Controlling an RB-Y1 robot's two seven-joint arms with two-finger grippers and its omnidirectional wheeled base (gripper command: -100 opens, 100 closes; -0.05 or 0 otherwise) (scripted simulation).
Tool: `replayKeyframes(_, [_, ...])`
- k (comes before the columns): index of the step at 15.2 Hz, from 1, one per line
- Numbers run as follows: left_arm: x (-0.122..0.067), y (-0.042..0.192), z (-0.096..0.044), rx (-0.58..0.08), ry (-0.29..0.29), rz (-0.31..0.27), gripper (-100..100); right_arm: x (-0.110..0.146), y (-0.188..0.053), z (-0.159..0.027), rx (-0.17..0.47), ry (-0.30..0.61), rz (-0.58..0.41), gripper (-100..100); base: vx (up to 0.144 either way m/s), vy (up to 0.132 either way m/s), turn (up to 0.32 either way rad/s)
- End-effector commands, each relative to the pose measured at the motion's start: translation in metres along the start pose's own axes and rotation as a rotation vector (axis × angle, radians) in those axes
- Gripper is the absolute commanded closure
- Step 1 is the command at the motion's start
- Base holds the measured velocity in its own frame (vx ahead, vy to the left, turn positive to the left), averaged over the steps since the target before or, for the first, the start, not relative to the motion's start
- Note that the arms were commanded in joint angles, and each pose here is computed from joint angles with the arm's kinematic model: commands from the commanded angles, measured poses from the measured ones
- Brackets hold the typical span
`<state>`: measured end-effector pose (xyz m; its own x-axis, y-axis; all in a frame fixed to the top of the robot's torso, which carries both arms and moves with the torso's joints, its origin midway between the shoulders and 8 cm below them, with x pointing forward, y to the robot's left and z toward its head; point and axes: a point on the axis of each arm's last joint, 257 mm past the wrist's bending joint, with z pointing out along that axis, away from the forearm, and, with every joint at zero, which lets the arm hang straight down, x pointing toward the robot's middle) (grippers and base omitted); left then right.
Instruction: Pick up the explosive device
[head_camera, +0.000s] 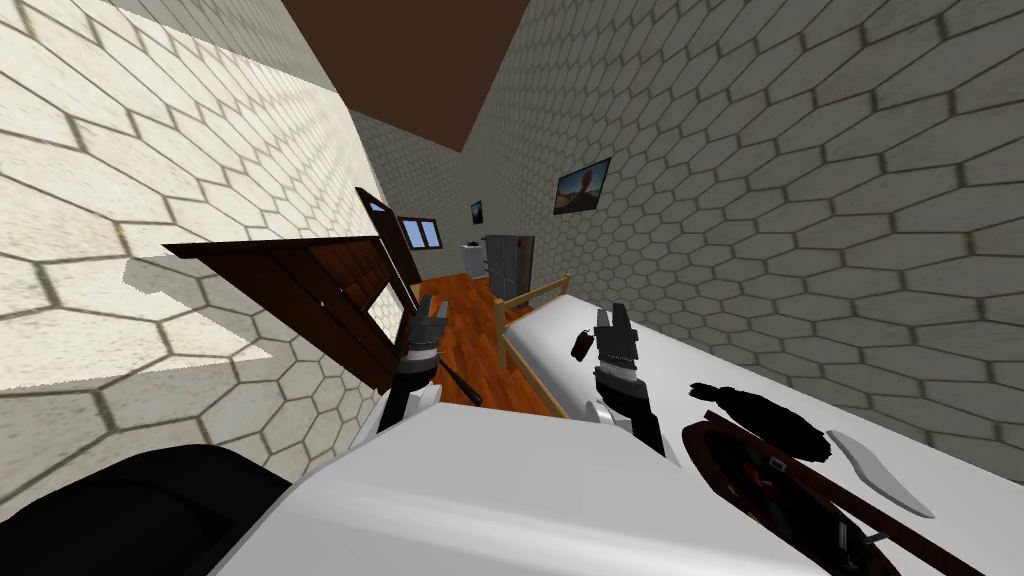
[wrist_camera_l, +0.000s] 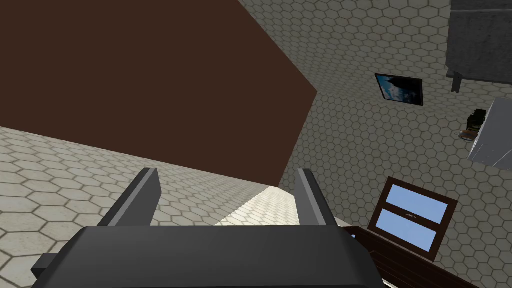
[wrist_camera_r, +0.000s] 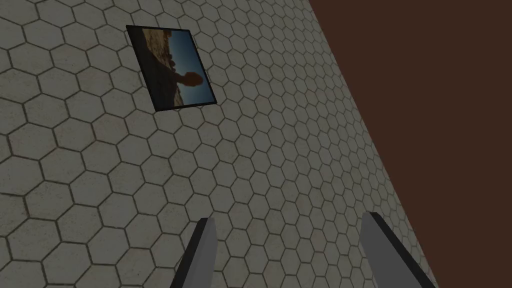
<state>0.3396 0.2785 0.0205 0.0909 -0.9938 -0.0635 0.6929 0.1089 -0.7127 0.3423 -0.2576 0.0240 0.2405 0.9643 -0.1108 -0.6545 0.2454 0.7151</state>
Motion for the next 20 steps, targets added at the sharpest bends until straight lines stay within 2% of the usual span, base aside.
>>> replayKeyframes(1, [0.0,0.0,0.0,0.0,0.0,0.0,0,0.005,-0.004,-0.004,0.005,0.049,-0.036,-100,0.011,0.005,0.008])
replayKeyframes(8, [0.0,0.0,0.0,0.0,0.0,0.0,0,0.015,-0.021,-0.02,0.029,0.177,-0.154,-100,0.029,0.016,0.008])
replayKeyframes(11, [0.0,0.0,0.0,0.0,0.0,0.0,0,0.017,-0.038,-0.036,0.056,0.259,-0.255,-100,0.055,0.028,0.016])
replayKeyframes(12, [0.0,0.0,0.0,0.0,0.0,0.0,0,0.019,-0.038,-0.036,0.052,0.276,-0.261,-100,0.052,0.032,0.014])
replayKeyframes(13, [0.0,0.0,0.0,0.0,0.0,0.0,0,0.018,-0.047,-0.046,0.069,0.309,-0.315,-100,0.052,0.038,0.019])
replayKeyframes(15, [0.0,0.0,0.0,0.0,0.0,0.0,0,0.019,-0.048,-0.047,0.065,0.33,-0.322,-100,0.045,0.028,0.009])
replayKeyframes(16, [0.0,0.0,0.0,0.0,0.0,0.0,0,0.018,-0.058,-0.057,0.08,0.375,-0.383,-100,0.047,0.023,0.015])
replayKeyframes(17, [0.0,0.0,0.0,0.0,0.0,0.0,0,0.019,-0.058,-0.058,0.077,0.386,-0.387,-100,0.053,0.028,0.016])
replayKeyframes(18, [0.0,0.0,0.0,0.0,0.0,0.0,0,0.016,-0.069,-0.069,0.093,0.427,-0.449,-100,0.065,0.038,0.026])
replayKeyframes(19, [0.0,0.0,0.0,0.0,0.0,0.0,0,0.017,-0.069,-0.07,0.089,0.445,-0.455,-100,0.069,0.043,0.022])
replayKeyframes(20, [0.0,0.0,0.0,0.0,0.0,0.0,0,0.013,-0.08,-0.083,0.106,0.483,-0.518,-100,0.085,0.042,0.025])
